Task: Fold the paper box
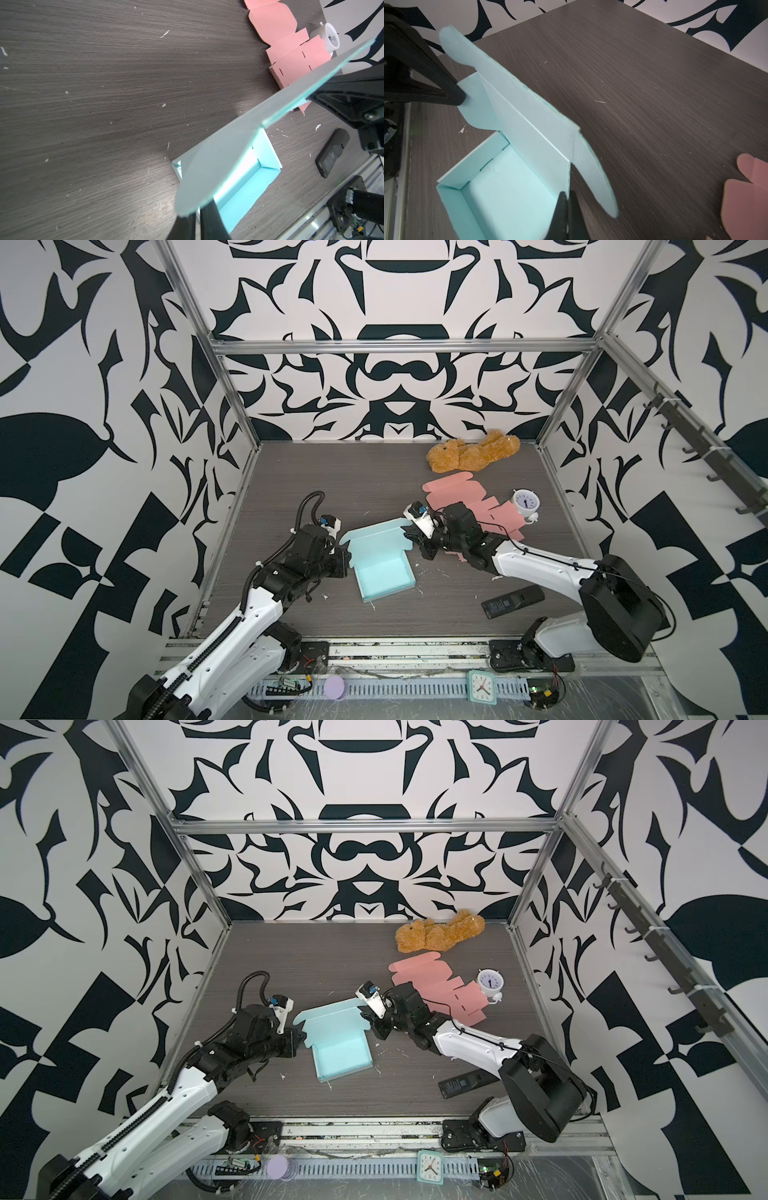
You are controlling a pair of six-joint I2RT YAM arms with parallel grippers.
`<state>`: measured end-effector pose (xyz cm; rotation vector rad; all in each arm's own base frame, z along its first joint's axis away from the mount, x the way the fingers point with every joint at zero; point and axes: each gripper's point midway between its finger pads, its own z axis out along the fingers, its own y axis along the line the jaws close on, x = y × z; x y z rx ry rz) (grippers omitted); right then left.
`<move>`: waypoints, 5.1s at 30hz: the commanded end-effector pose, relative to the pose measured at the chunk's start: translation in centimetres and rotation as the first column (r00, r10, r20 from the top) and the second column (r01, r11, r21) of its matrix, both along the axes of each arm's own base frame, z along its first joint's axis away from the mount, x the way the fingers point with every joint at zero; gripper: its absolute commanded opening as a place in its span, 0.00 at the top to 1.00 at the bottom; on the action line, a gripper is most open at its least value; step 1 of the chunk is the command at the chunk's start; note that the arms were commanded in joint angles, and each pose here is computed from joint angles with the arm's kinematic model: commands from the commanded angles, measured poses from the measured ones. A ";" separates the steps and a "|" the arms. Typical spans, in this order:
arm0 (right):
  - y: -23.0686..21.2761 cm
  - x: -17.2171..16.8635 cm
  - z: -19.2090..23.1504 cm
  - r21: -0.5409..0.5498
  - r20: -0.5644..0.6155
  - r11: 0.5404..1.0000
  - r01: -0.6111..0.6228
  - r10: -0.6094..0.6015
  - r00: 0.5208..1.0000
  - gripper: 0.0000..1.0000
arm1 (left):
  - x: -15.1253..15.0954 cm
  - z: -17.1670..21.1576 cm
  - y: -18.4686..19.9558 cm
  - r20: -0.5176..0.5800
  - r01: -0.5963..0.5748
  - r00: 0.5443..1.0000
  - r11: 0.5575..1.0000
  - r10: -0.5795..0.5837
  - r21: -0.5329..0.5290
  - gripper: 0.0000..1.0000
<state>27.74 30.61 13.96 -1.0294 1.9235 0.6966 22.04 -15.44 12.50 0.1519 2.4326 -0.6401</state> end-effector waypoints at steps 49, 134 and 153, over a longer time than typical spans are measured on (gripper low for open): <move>1.9 2.1 0.5 -0.002 -0.123 0.978 0.209 -0.208 0.970 0.85 | 4.5 -2.0 -4.3 0.232 0.123 0.961 0.983 -0.152 0.136 0.87; -1.3 3.6 0.8 -0.078 -0.119 0.952 0.297 -0.304 0.945 0.40 | 2.9 -5.2 -5.4 0.187 0.072 0.976 0.972 -0.115 0.222 0.81; -1.4 4.3 -2.2 -0.116 -0.183 0.947 0.298 -0.316 0.931 0.42 | -1.6 -2.9 -4.1 0.050 0.040 0.998 0.996 -0.044 0.082 0.01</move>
